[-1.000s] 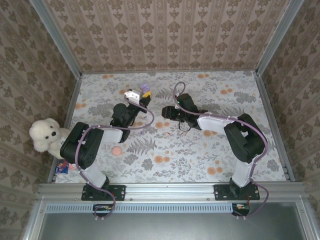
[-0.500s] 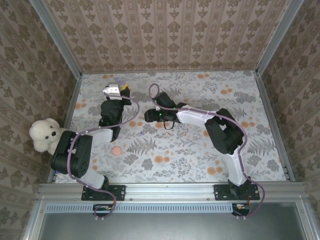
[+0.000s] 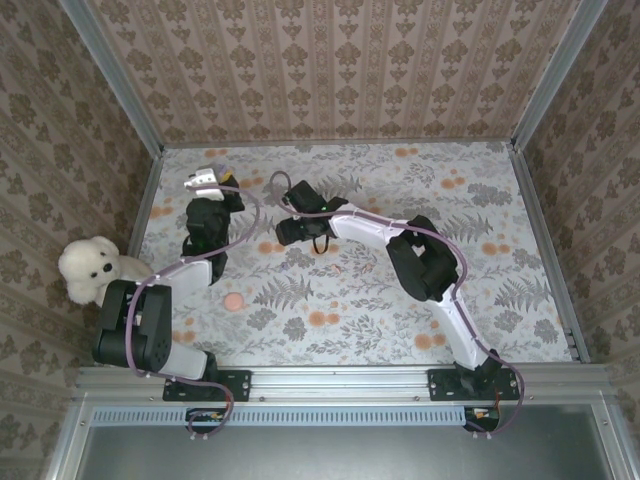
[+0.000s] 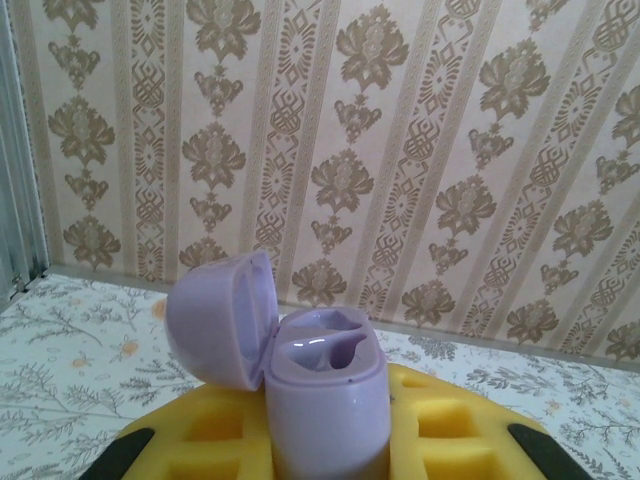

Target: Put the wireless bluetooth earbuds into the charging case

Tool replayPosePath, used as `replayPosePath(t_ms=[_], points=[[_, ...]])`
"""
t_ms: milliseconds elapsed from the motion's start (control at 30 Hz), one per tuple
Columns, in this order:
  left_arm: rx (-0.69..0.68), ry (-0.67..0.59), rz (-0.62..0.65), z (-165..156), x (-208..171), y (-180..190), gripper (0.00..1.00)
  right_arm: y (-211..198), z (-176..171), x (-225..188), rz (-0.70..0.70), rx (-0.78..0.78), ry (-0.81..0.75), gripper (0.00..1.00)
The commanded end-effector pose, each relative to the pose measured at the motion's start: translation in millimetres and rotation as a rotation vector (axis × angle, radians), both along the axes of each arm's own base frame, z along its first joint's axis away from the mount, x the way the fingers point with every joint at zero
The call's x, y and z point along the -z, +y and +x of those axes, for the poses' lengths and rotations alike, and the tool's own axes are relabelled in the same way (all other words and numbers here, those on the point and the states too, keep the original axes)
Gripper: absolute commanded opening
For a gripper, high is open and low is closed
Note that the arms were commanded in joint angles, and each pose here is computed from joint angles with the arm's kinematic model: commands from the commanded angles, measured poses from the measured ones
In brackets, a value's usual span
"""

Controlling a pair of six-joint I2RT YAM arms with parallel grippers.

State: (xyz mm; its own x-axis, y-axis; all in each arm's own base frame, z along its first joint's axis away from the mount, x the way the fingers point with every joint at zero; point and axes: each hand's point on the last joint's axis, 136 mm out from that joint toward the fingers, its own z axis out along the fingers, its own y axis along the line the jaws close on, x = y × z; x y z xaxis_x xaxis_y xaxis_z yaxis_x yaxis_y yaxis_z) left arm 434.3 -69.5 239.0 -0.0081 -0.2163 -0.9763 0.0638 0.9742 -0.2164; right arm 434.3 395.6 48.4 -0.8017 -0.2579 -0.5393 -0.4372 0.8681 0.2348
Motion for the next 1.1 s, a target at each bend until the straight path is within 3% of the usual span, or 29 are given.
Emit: replayPosePath(t_ms=[0, 400, 1067], points=[[-0.021, -0.010, -0.031, -3.5, -7.3, 8.5, 0.00, 1.2, 1.4, 11.4, -0.061, -0.022, 0.007, 0.68], [-0.037, -0.006, -0.042, -10.1, -9.7, 18.0, 0.00, 24.2, 4.8, 19.8, -0.016, -0.074, 0.042, 0.65], [-0.044, 0.017, -0.055, -10.1, -1.4, 23.3, 0.00, 24.9, -36.0, 12.5, 0.010, -0.167, 0.110, 0.51]])
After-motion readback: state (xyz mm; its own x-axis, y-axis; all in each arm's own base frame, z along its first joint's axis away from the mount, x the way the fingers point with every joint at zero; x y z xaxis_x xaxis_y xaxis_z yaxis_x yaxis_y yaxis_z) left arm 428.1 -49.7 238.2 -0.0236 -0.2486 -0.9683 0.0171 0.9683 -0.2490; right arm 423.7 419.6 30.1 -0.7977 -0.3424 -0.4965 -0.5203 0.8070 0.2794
